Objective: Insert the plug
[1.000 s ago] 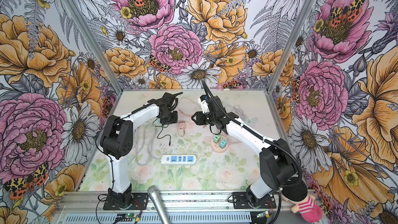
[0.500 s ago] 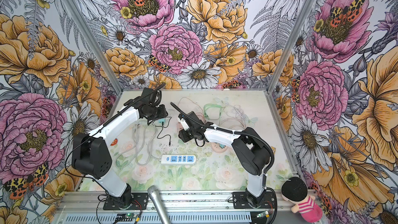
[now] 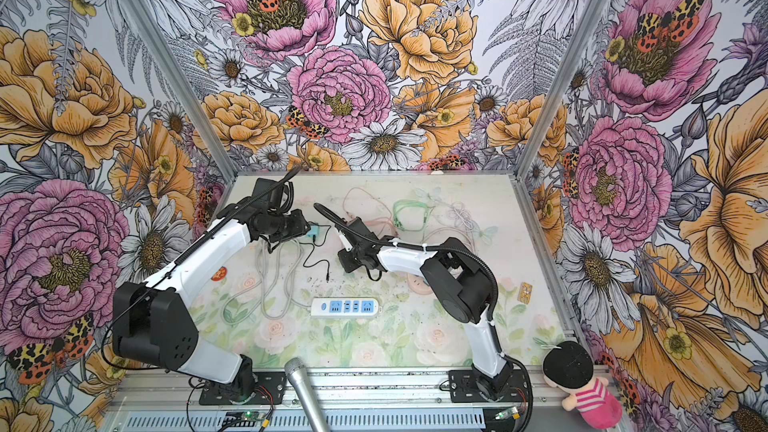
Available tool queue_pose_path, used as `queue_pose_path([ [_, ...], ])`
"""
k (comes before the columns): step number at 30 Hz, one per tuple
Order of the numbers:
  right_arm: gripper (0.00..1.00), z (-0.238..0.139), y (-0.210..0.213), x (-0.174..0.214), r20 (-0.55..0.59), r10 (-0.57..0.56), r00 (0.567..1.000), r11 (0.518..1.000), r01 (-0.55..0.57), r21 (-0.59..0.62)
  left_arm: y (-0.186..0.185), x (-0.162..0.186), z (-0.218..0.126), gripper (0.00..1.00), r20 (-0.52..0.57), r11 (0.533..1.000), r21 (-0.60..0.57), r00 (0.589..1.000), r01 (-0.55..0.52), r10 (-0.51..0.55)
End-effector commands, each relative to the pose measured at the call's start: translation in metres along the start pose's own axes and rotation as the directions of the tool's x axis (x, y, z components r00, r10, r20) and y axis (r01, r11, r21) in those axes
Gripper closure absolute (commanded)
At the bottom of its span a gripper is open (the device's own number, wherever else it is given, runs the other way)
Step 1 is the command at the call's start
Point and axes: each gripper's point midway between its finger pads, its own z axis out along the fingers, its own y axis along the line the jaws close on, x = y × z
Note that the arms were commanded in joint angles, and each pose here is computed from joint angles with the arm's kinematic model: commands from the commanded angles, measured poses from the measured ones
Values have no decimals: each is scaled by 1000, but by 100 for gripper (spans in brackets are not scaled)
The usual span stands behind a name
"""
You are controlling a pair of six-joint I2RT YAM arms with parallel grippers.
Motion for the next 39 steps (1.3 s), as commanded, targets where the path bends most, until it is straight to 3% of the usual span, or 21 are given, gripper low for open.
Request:
queue_pose_path([
  [1, 64, 8, 3, -7, 23, -17, 1000, 1000, 17, 15, -1, -2, -8, 65, 21, 1000, 23, 1000, 6, -7],
  [4, 68, 11, 2, -3, 10, -5, 1000, 1000, 4, 17, 0, -3, -10, 65, 27, 1000, 27, 1000, 4, -5],
  [8, 97, 7, 1, -4, 12, 1, 1000, 1000, -2, 23, 3, -2, -13, 65, 32, 1000, 27, 999, 7, -8],
  [9, 100, 4, 2, -5, 14, 0, 1000, 1000, 0, 24, 3, -1, -14, 65, 33, 1000, 26, 999, 6, -7],
  [18, 100, -60, 8, -37, 108, -2, 994, 1000, 3, -4, 9, 21, 0, 65, -18, 997, 56, 999, 47, -47],
  [27, 100, -103, -19, -65, 197, 98, 976, 995, -94, -29, -15, 53, 13, 65, -53, 988, 155, 999, 12, -4],
  [33, 100, -128, -19, -92, 264, 189, 946, 982, -176, -71, -56, 63, 3, 63, 98, 935, 325, 989, -138, 112],
  [39, 100, -160, -17, -118, 345, 245, 906, 969, -227, -94, -92, 82, -5, 54, 289, 880, 305, 916, -365, 279],
])
